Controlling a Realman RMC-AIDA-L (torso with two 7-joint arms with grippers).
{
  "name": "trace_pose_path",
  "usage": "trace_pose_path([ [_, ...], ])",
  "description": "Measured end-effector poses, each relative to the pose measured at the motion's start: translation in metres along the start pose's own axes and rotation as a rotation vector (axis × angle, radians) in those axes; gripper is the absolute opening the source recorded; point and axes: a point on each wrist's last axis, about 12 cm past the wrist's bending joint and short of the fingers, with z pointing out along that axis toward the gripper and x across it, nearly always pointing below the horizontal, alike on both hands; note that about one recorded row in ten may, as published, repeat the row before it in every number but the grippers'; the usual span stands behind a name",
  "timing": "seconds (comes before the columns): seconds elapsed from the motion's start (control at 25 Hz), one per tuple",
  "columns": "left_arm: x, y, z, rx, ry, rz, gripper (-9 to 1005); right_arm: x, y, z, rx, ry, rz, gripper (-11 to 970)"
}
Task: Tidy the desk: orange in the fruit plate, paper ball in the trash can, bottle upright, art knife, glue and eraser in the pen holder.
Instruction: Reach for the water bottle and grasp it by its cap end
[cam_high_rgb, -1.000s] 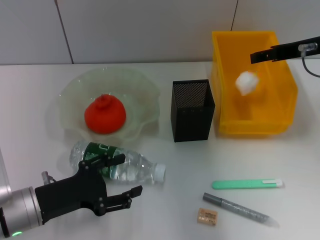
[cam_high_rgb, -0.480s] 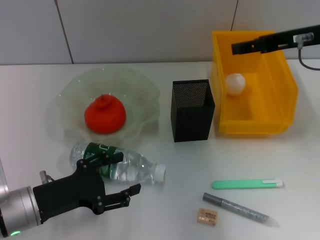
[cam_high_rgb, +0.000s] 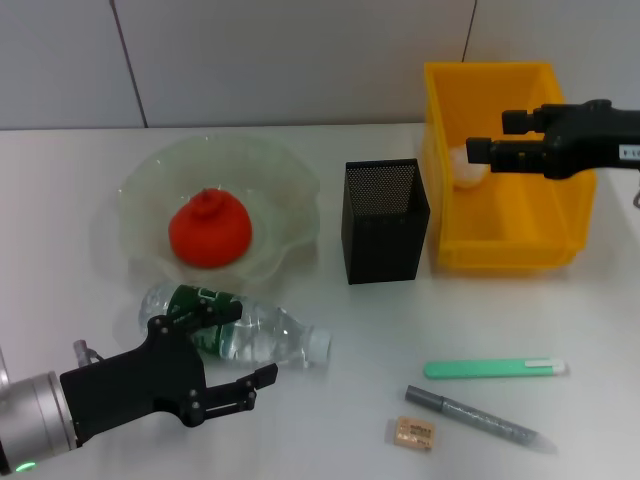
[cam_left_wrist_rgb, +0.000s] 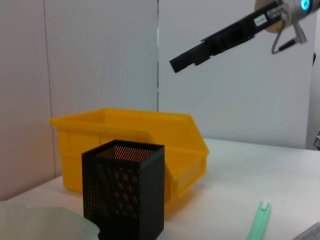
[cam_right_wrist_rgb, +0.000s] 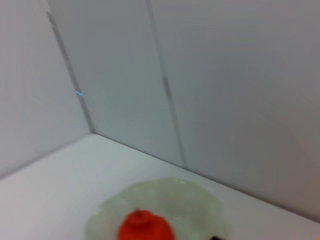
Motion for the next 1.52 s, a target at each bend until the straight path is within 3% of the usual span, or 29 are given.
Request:
trace_pose_path([
  [0.28, -0.005, 0.001, -0.002, 0.020, -0.022, 0.018, 845, 0.041, 0.011, -0.010, -0.136, -0.027, -0.039, 705],
  [0.4, -0.010, 0.002, -0.003, 0.039, -0.031, 0.046, 845, 0.075, 0.018, -0.012, -0.215, 0.001, -0.084, 704],
  [0.64, -0.027, 0.015, -0.005, 0.053, -0.033, 0.091, 845, 0.114, 0.028, -0.008, -0.324, -0.003, -0.116, 701],
  [0.92, -0.035, 0.020, 0.001, 0.096, -0.014, 0.112, 844, 0.144, 0.034, -0.011, -0.351, -0.053, -0.131, 699],
  [1.0, -0.046, 0.025, 0.012, 0.166, 0.051, 0.142, 844, 0.156, 0.034, -0.017, -0.335, -0.106, -0.120, 698],
  [1.44, -0.084, 0.039, 0.039, 0.270, 0.172, 0.201, 844, 0.185, 0.040, -0.042, -0.272, -0.131, -0.058, 698],
  [1.52, -0.098, 0.039, 0.055, 0.317, 0.252, 0.239, 844, 0.189, 0.041, -0.045, -0.273, -0.116, -0.051, 698],
])
